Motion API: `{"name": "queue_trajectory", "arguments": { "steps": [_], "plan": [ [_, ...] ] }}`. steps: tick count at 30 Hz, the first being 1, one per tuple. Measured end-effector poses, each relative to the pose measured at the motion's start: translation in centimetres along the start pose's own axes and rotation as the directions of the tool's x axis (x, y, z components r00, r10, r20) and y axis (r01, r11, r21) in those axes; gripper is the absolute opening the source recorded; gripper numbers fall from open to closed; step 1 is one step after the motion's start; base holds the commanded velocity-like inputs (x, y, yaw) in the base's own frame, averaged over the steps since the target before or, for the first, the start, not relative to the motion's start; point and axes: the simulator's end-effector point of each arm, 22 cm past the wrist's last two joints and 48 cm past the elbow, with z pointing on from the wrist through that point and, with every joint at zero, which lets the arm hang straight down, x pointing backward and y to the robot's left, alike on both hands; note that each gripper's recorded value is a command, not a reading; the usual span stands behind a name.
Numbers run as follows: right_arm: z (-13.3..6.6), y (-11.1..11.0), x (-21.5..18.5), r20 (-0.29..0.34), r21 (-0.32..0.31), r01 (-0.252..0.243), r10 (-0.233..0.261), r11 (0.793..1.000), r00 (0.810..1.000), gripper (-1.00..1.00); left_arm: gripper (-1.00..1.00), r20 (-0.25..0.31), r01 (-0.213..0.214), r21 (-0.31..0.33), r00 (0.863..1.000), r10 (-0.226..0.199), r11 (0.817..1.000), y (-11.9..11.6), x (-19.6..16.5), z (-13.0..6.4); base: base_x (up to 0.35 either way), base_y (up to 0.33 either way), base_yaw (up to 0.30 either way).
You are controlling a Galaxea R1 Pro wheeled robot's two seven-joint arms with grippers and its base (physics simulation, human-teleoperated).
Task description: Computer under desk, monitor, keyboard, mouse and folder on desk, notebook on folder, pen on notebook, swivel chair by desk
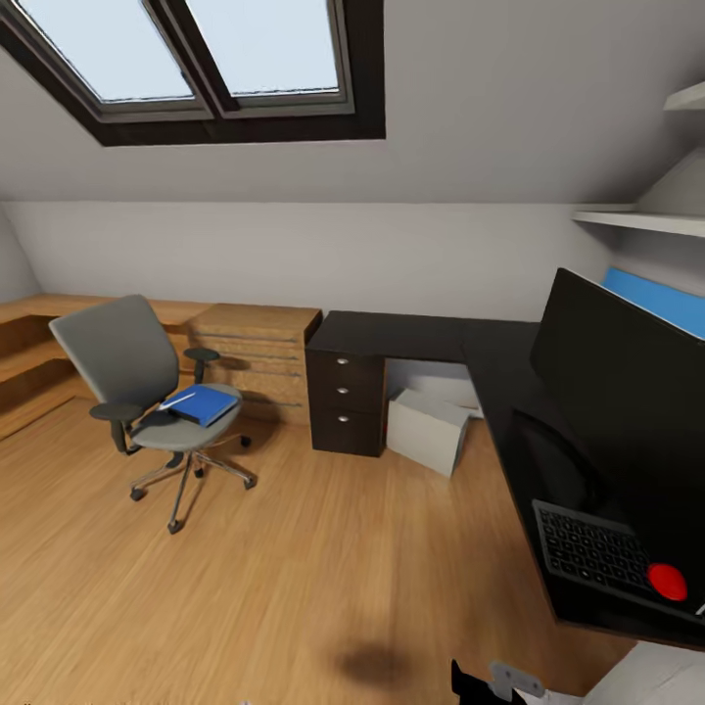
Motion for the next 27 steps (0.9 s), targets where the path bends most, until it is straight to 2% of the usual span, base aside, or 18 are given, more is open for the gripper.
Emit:
{"name": "queue_trajectory", "arguments": {
  "steps": [13, 20, 27],
  "plan": [
    [0.1, -0.2, 0.7, -0.015, 0.003, 0.005, -0.005, 1.0, 1.0, 1.0, 1.0, -0.016, -0.001, -0.003, 1.0, 0.001, 1.0, 0.1, 0.7, 0.0, -0.301, 0.0, -0.189],
    [0.1, -0.5, 1.1, -0.024, 0.008, 0.008, -0.008, 1.0, 1.0, 1.0, 1.0, -0.018, -0.002, -0.009, 1.0, 0.002, 1.0, 0.3, 1.0, 0.0, -0.075, 0.0, -0.126],
    [0.2, -0.6, 1.2, -0.025, 0.005, 0.021, -0.021, 1.0, 0.999, 1.0, 1.0, 0.013, -0.004, -0.012, 1.0, 0.004, 1.0, 0.4, 0.4, 0.0, -0.015, 0.0, -0.043]
  ]
}}
